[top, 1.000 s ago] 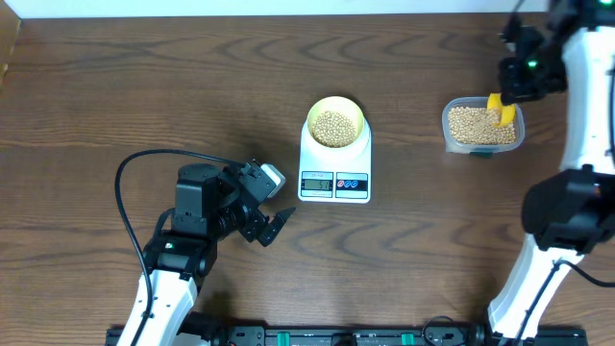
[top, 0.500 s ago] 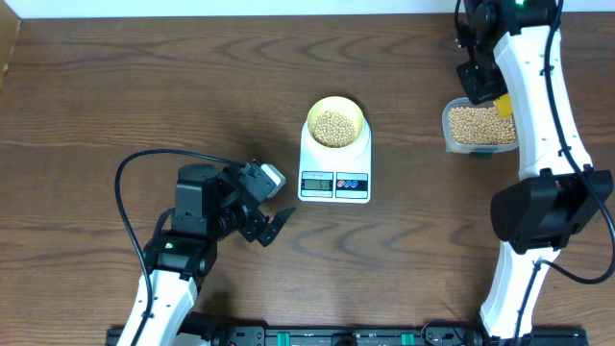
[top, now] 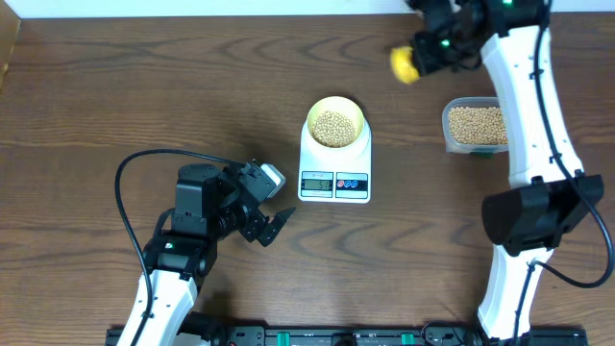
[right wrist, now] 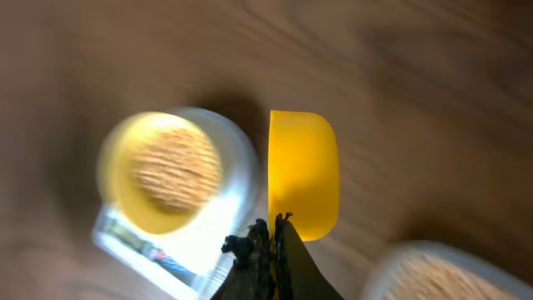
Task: Scoop item into bowl and weigh 50g on scale
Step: 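Lift the scoop and carry it over the bowl, tipping it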
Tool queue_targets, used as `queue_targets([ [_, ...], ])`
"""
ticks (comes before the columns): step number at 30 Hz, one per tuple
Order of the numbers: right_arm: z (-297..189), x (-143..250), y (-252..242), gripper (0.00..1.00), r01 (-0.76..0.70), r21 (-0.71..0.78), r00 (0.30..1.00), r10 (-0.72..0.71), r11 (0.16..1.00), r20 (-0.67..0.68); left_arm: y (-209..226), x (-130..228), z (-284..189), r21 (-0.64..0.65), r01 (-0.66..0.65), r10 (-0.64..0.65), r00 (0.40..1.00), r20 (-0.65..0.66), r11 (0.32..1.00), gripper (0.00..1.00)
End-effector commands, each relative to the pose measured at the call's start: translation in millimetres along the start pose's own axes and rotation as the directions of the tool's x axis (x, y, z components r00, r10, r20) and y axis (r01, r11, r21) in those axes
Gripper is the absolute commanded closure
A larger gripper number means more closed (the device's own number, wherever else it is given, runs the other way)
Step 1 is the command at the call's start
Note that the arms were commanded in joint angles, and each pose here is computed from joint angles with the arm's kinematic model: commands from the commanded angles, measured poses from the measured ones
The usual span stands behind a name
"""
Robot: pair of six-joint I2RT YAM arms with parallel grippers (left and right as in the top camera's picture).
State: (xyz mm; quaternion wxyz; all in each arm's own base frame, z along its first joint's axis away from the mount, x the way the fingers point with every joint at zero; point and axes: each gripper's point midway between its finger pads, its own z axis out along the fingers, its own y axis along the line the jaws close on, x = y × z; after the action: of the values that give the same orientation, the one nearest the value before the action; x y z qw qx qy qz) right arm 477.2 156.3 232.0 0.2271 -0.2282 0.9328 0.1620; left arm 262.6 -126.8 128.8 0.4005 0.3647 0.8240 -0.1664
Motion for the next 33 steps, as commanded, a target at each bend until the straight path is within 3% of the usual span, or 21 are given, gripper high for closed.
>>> queue_targets([
  [1, -12.0, -15.6, 60.5, 0.99, 0.081, -0.166, 0.995, -0.07, 0.983, 0.071, 3.8, -4.7, -3.0, -0.019, -0.004, 0.004, 1.0, 0.01, 1.0, 0.01],
  [13, 5.0, 2.7, 110.2, 0.99, 0.136, -0.219, 0.99, -0.142, 0.966, -0.012, 3.8, -4.6, -3.0, -0.019, -0.004, 0.004, 1.0, 0.01, 1.0, 0.01],
  [25, 41.1, 29.0, 109.9, 0.99, 0.204, -0.061, 0.968, -0.211, 0.977, -0.137, 3.8, -4.7, -3.0, -0.019, -0.004, 0.004, 1.0, 0.01, 1.0, 0.01],
  [33, 71.9, 42.2, 105.0, 0.99, 0.204, -0.062, 0.964, -0.212, 0.977, -0.162, 3.8, -4.7, -3.0, -0.019, -0.004, 0.004, 1.0, 0.01, 1.0, 0.01],
])
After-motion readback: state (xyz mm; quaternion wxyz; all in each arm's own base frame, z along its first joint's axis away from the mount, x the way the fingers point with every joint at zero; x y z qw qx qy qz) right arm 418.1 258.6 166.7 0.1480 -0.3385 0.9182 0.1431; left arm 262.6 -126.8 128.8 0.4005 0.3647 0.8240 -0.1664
